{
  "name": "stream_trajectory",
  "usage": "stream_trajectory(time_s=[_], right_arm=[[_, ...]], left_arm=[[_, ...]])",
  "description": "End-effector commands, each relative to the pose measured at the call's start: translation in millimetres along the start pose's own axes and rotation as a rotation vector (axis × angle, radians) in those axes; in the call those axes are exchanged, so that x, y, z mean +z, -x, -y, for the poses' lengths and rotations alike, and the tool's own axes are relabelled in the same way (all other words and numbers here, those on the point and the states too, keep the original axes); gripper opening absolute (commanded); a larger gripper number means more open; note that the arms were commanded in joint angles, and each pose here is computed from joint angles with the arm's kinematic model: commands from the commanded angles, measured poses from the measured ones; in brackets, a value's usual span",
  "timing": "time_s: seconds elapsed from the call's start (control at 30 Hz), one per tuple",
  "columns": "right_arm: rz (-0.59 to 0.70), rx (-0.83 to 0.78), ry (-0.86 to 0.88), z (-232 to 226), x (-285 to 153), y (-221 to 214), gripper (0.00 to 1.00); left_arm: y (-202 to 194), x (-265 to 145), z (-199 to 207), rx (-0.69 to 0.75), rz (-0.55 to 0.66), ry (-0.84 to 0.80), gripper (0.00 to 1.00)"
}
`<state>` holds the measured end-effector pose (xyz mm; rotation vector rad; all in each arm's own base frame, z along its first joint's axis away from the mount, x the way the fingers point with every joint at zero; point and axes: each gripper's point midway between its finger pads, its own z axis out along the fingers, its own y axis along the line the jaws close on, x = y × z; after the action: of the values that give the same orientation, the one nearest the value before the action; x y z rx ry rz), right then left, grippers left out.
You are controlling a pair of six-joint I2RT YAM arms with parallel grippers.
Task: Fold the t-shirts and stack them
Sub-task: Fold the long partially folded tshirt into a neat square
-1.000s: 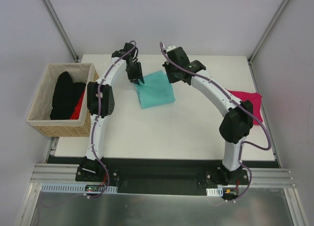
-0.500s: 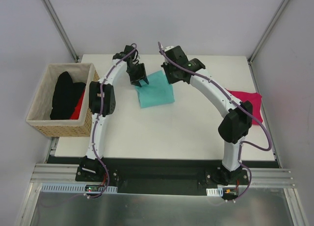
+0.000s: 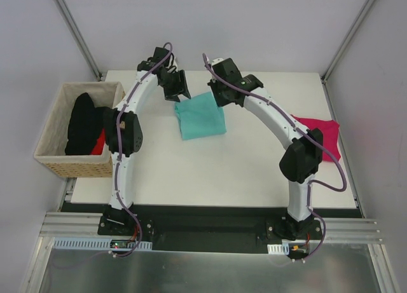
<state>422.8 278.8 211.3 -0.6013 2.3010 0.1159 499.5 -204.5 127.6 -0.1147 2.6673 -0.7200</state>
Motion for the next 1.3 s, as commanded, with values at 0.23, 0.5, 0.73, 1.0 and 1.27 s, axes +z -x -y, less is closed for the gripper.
stream_trajectory(time_s=[0.23,0.5,0.73,1.0,1.27], right_arm=[[0.020,0.201,0.071,38.8,57.7,22.9,0.01],[-0.076,0.336,0.226,36.6,104.8,-6.1,0.01],[-0.098,0.334,0.276,18.9,117.0,-11.7,0.01],[-0.095,0.271,0.283,-6.7,114.7,-8.0,0.01],[-0.139,0.288,0.323,-17.1,134.8,-22.7,0.01]], left_arm=[[1.5,-114.3,33.4,0.088,0.201,0.017,0.53],[-30.1,-123.3,22.5,0.056,0.169,0.057,0.52],[-41.2,-129.9,19.9,0.054,0.165,0.067,0.51],[-46.2,-129.4,17.1,0.068,0.150,0.072,0.51],[-49.1,-129.1,14.3,0.078,0.136,0.083,0.51]])
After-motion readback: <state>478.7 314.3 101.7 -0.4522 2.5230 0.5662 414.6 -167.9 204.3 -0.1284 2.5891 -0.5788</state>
